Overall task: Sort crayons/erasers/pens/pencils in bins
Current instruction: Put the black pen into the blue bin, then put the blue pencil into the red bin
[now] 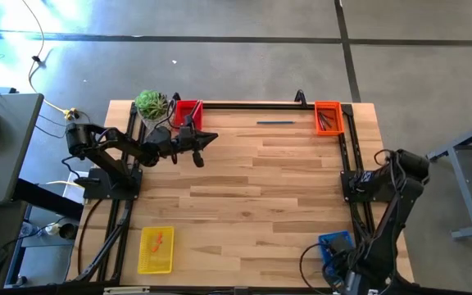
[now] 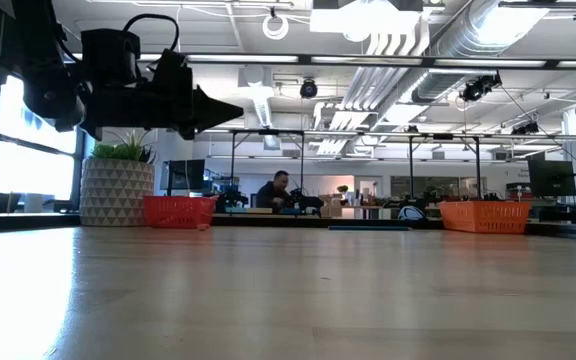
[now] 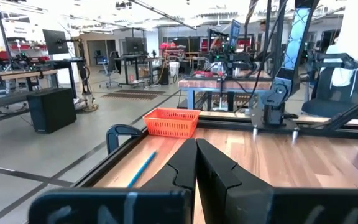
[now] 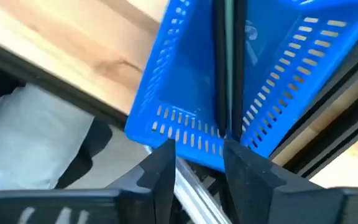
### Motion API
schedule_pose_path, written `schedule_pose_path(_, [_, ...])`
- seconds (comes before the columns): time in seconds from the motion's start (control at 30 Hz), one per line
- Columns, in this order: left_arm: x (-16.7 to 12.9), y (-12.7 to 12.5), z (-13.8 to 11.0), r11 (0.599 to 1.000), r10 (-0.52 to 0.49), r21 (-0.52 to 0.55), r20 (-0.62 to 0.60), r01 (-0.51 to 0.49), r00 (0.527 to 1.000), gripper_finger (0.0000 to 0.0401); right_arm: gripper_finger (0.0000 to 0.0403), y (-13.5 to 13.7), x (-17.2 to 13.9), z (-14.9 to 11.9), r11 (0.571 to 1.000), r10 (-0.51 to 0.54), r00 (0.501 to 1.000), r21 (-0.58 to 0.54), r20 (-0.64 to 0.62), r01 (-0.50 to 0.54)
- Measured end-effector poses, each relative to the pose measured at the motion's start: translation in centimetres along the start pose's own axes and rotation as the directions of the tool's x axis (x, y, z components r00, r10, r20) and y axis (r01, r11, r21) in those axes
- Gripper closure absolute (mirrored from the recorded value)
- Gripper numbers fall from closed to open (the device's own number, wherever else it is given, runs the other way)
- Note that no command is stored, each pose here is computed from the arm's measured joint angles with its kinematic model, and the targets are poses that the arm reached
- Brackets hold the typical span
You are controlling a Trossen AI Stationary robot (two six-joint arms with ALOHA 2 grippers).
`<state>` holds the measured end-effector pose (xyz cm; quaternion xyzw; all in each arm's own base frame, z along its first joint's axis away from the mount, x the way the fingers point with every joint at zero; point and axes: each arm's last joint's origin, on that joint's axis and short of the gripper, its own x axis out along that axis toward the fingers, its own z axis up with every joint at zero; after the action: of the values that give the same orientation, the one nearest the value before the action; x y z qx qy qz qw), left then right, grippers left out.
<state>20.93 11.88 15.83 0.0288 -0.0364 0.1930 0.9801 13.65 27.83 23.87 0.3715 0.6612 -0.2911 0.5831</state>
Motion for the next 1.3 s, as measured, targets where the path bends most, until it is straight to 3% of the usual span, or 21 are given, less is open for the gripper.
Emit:
schedule_pose_path(0.07, [0.0,0.0,0.0,1.0,-0.001,0.003,0.0,0.001,1.0,0.0401,0.0295,0.1,-0.7,0.5,0.998,0.046,0.998,-0.032,0.03,-0.045])
schedule_pose_path(0.17, [0.0,-0.1,0.0,0.999,-0.032,0.017,-0.002,0.032,0.999,0.0401,0.0336,0.4,-1.7,2.1,0.974,0.134,0.976,-0.203,0.173,-0.098])
schedule_pose_path(0.3, [0.0,-0.5,0.0,0.991,-0.131,0.025,0.001,0.131,0.991,0.0401,0.0395,0.6,-2.8,5.9,0.892,0.224,0.909,-0.45,0.35,-0.046])
schedule_pose_path(0.43, [0.0,-1.2,-0.1,0.978,-0.207,0.022,-0.003,0.207,0.978,0.0401,0.0392,0.1,-2.0,11.0,0.827,0.288,0.863,-0.562,0.415,-0.006])
schedule_pose_path(0.5, [0.0,-1.6,-0.3,0.974,-0.224,0.021,-0.028,0.224,0.974,0.0401,0.04,-0.3,-0.9,13.7,0.778,0.368,0.829,-0.627,0.421,-0.028])
schedule_pose_path(0.57, [0.0,-2.0,-0.6,0.971,-0.237,0.027,-0.056,0.239,0.97,0.0401,0.04,-0.8,0.2,16.6,0.714,0.488,0.773,-0.695,0.406,-0.087])
schedule_pose_path(0.7, [0.0,-2.6,-0.9,0.967,-0.252,0.025,-0.092,0.255,0.963,0.0401,0.0402,-2.5,1.4,22.3,0.562,0.728,0.58,-0.803,0.366,-0.199])
schedule_pose_path(0.77, [0.0,-2.9,-1.0,0.964,-0.263,0.02,-0.1,0.266,0.96,0.0401,0.0402,-3.6,1.5,25.0,0.525,0.782,0.503,-0.824,0.368,-0.212])
schedule_pose_path(0.83, [0.0,-3.1,-1.0,0.961,-0.274,0.018,-0.102,0.277,0.956,0.0401,0.0402,-4.9,1.2,27.4,0.529,0.792,0.471,-0.821,0.388,-0.213])
schedule_pose_path(1.03, [-0.1,-3.2,-1.7,0.958,-0.284,-0.015,-0.167,0.285,0.944,0.0401,0.0403,-7.9,-2.2,33.1,0.617,0.693,0.533,-0.782,0.486,-0.087])
schedule_pose_path(1.2, [-0.1,-3.2,-1.9,0.958,-0.285,-0.023,-0.193,0.286,0.939,0.0401,0.0403,-10.9,-5.6,37.5,0.692,0.479,0.707,-0.719,0.52,0.06])
schedule_pose_path(1.3, [-0.1,-3.2,-1.9,0.958,-0.285,-0.018,-0.194,0.287,0.939,0.0401,0.0403,-12.4,-6.5,40.6,0.711,0.34,0.793,-0.69,0.506,0.136])
